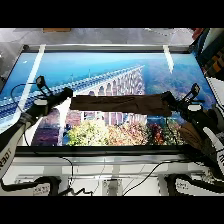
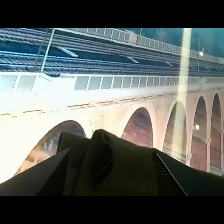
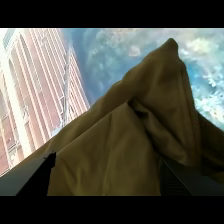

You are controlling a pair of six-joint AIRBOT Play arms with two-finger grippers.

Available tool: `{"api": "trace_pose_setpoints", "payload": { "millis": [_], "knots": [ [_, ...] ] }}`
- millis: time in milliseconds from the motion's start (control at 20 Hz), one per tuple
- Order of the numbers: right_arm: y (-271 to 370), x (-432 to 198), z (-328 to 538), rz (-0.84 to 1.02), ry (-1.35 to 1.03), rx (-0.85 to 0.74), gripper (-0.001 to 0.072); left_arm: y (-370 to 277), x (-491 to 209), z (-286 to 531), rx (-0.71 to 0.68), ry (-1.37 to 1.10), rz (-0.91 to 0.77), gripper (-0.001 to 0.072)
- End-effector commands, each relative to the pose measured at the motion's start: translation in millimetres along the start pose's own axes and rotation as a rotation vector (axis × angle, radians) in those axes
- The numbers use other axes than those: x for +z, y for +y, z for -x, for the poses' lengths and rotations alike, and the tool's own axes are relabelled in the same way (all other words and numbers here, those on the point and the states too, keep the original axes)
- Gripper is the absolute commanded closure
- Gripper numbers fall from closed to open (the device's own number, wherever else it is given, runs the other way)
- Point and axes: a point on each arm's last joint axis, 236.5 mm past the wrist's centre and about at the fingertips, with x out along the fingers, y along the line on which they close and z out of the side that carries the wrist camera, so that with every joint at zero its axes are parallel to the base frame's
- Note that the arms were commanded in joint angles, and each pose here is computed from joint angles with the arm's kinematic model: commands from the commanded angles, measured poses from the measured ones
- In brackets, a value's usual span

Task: Fold the clothes and pants, and hang the long-sleeved shirts on hangers.

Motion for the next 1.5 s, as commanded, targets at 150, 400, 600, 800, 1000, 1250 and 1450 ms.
{"api": "trace_pose_setpoints", "payload": {
  "millis": [150, 400, 600, 800, 1000, 1250, 1450],
  "knots": [
    [9.9, -18.9, 1.1, 0.002, 0.08, 0.04, 0.0025, 30.0, -53.1, 19.1, -0.184, 0.37, 0.175, 0.0079],
    [35.2, -32.4, 7.0, 0.085, 0.169, 0.127, 0.0027, 22.8, -72.9, -9.4, -0.239, 0.484, 0.163, 0.0052],
    [83.9, -17.9, 22.2, 0.257, 0.194, 0.267, 0.0027, -4.6, -96.1, -24.9, -0.282, 0.537, 0.08, 0.0053],
    [122.9, -2.9, 39.8, 0.31, 0.204, 0.366, 0.0027, -22.1, -110.1, -37.8, -0.277, 0.523, -0.007, 0.0119],
    [148.1, -17.8, 49.8, 0.358, 0.258, 0.431, 0.0027, -31.7, -98.4, -47.7, -0.261, 0.466, -0.043, 0.0695],
    [174.0, -55.8, 42.9, 0.489, 0.282, 0.426, 0.0161, -86.7, -37.1, -16.5, -0.387, 0.363, -0.196, 0.0697],
    [193.2, -60.5, 28.0, 0.566, 0.174, 0.361, 0.0434, -145.7, -7.6, 64.8, -0.522, 0.349, -0.388, 0.0697]
  ]
}}
